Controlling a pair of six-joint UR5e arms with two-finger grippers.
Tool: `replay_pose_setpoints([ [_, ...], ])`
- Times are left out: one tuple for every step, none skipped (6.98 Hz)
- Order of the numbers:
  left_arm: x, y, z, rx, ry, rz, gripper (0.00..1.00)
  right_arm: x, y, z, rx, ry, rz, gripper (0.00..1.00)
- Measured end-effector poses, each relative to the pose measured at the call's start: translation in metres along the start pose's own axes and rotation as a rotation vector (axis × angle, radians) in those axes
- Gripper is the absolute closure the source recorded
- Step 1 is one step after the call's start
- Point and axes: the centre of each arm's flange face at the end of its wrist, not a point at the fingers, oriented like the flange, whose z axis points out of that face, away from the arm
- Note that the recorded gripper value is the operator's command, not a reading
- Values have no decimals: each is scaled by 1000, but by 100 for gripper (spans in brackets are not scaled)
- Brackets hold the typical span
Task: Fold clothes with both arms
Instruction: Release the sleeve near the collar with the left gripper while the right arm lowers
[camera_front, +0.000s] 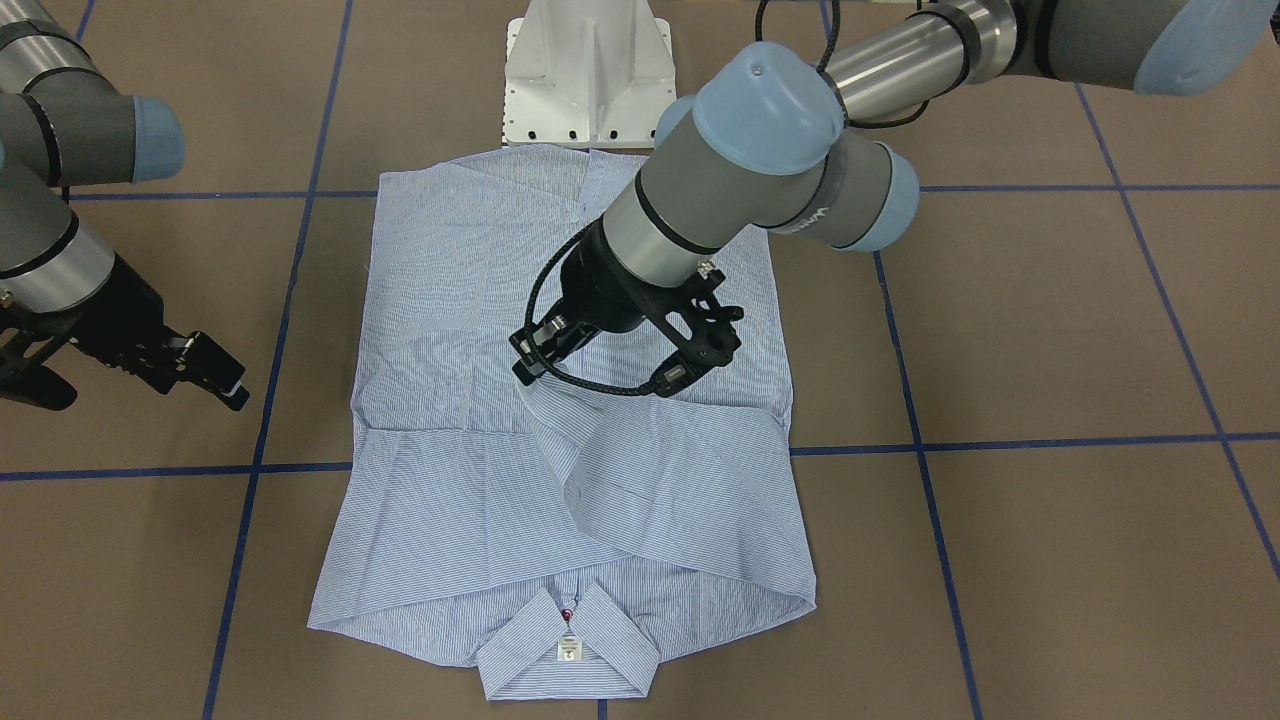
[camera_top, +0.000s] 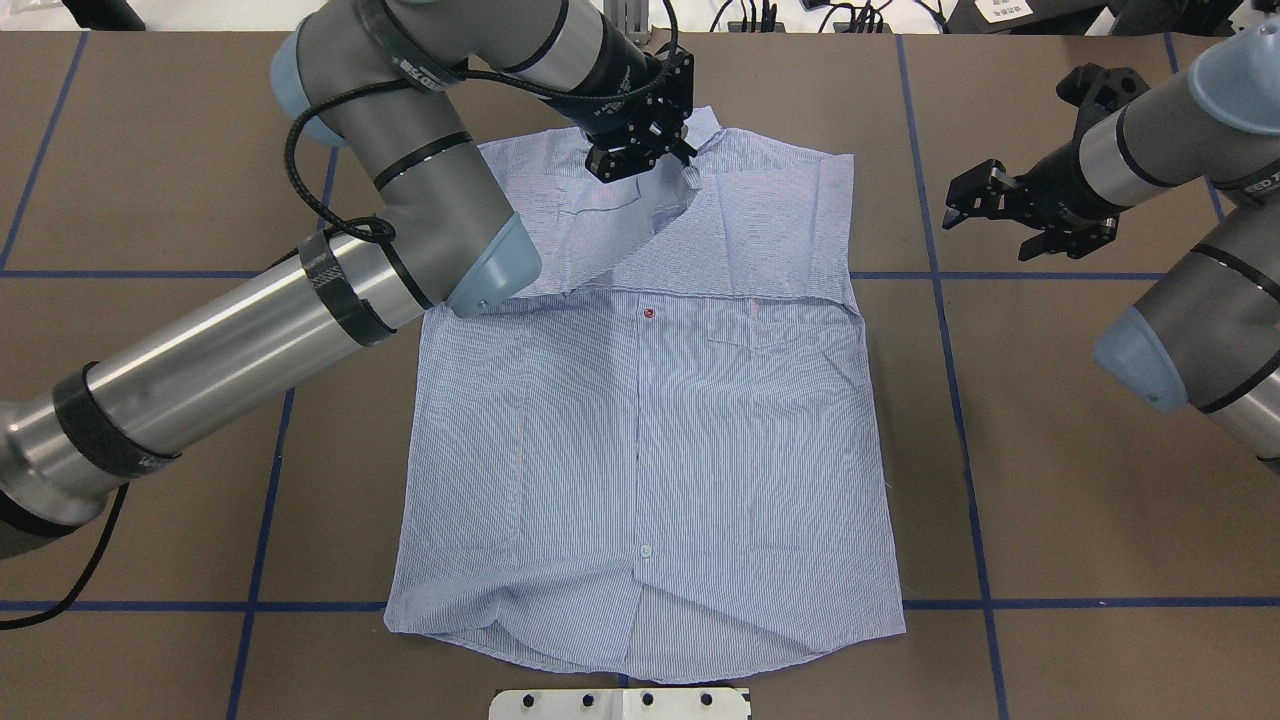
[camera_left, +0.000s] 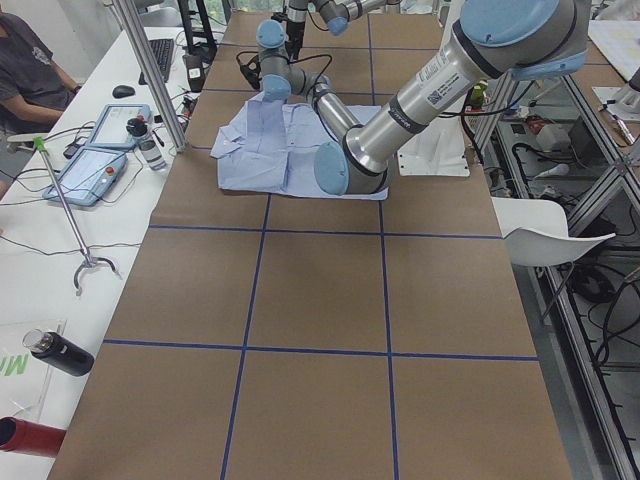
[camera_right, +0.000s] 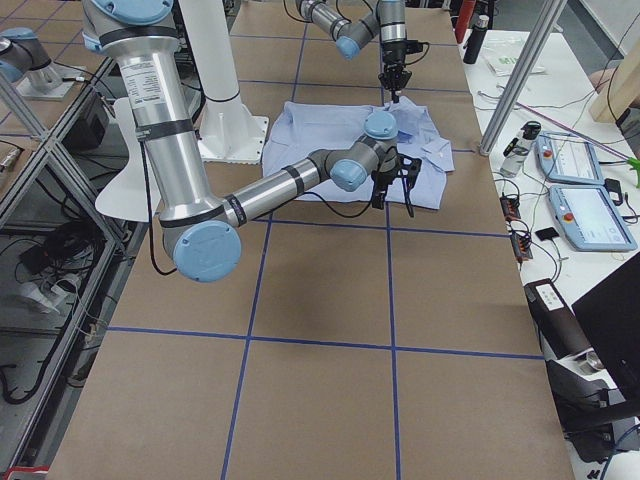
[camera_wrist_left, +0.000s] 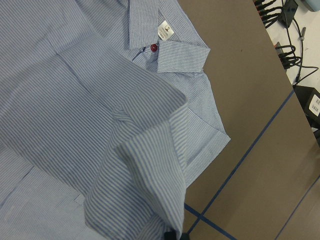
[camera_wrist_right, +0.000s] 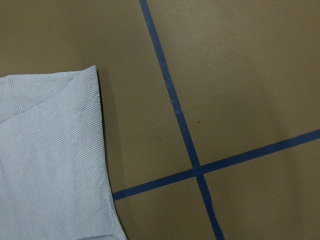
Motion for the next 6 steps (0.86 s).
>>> replay_pose_setpoints([
  [-6,14,15,9,3,1,100,1,0,1,-1,2,0,0],
  [-11,23,24,10,2,3,88,1,1,1,-2,3,1,0],
  [-16,30,32,8,-2,6,76,2,1,2,-3,4,3,0],
  [-21,39,40,6,0,11,47,2,2,1,-3,2,5,0],
  [-25,49,46,2,8,18,30,3,2,-2,-2,-1,5,0],
  [-26,56,49,-4,12,25,26,5,4,-5,-2,-3,6,0],
])
